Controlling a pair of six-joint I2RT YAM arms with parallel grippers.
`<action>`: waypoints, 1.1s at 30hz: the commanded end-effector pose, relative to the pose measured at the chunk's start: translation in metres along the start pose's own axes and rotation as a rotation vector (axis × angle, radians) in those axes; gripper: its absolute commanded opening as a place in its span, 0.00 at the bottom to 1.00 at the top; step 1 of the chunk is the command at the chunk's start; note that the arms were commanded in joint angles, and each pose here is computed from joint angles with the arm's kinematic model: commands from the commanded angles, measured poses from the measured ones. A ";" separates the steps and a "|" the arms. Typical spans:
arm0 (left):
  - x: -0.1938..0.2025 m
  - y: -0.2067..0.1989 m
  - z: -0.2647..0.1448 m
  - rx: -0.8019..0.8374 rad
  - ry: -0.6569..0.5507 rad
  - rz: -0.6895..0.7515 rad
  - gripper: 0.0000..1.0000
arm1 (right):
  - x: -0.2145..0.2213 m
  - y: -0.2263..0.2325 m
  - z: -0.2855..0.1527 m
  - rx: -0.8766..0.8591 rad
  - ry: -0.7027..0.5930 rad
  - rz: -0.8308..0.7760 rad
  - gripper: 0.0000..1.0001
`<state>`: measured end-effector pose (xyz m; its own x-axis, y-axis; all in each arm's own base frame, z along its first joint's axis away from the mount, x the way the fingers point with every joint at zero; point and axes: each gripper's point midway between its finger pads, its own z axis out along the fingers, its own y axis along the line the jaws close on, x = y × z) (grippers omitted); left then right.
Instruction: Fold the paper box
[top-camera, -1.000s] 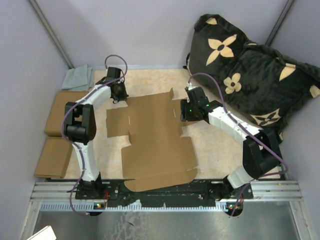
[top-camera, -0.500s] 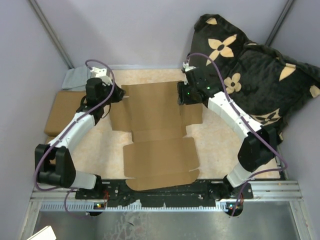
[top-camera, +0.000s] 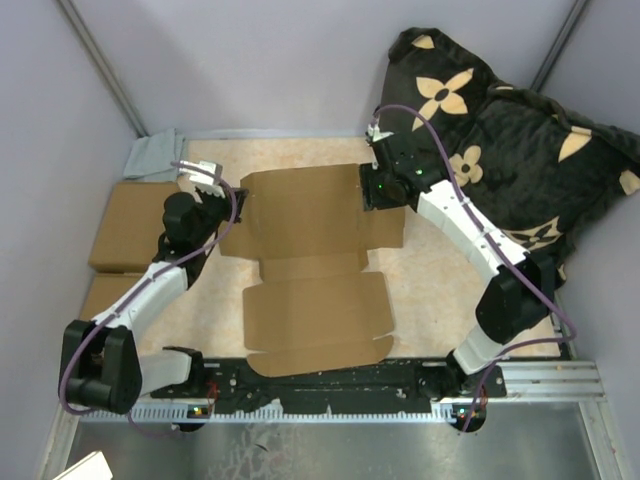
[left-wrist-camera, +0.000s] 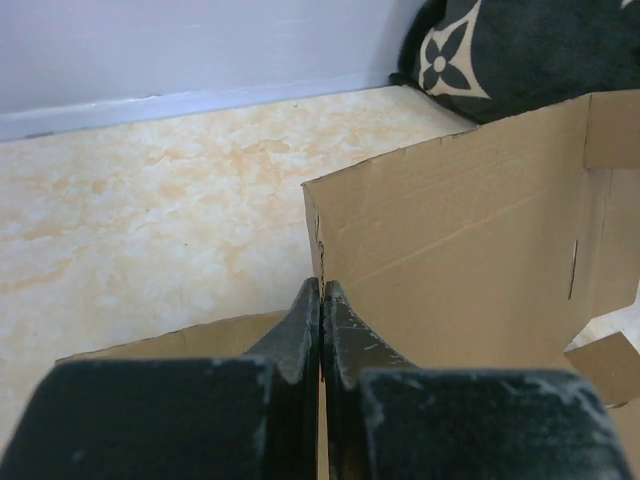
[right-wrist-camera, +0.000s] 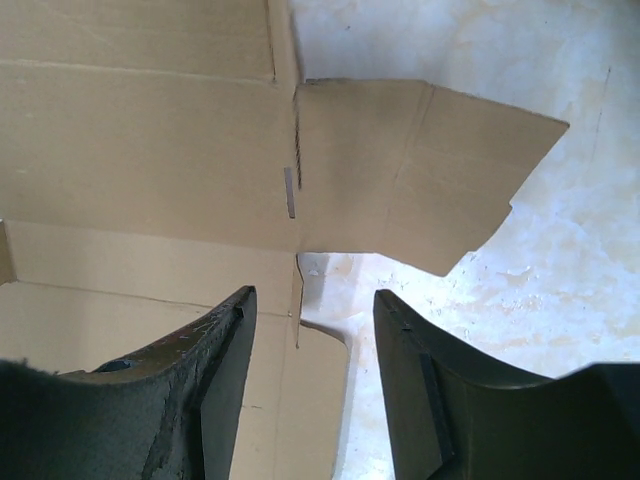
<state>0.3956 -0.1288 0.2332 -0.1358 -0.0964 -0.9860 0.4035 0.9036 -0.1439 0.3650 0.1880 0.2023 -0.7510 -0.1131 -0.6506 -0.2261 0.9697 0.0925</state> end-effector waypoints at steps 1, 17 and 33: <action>-0.041 -0.020 -0.012 0.081 -0.229 0.085 0.00 | -0.026 -0.003 -0.032 -0.008 -0.101 -0.004 0.52; -0.057 -0.050 -0.029 0.209 -0.338 0.178 0.00 | -0.069 0.002 -0.048 -0.040 -0.129 -0.004 0.52; -0.066 -0.057 -0.042 0.231 -0.432 0.224 0.00 | -0.059 -0.005 -0.027 -0.017 -0.016 -0.008 0.40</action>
<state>0.3529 -0.1531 0.2860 0.2464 -0.1083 -0.9631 0.5679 0.8214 0.0529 0.3997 0.1847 0.2418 -0.7634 -0.1054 -0.6373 -0.2078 0.9742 0.0878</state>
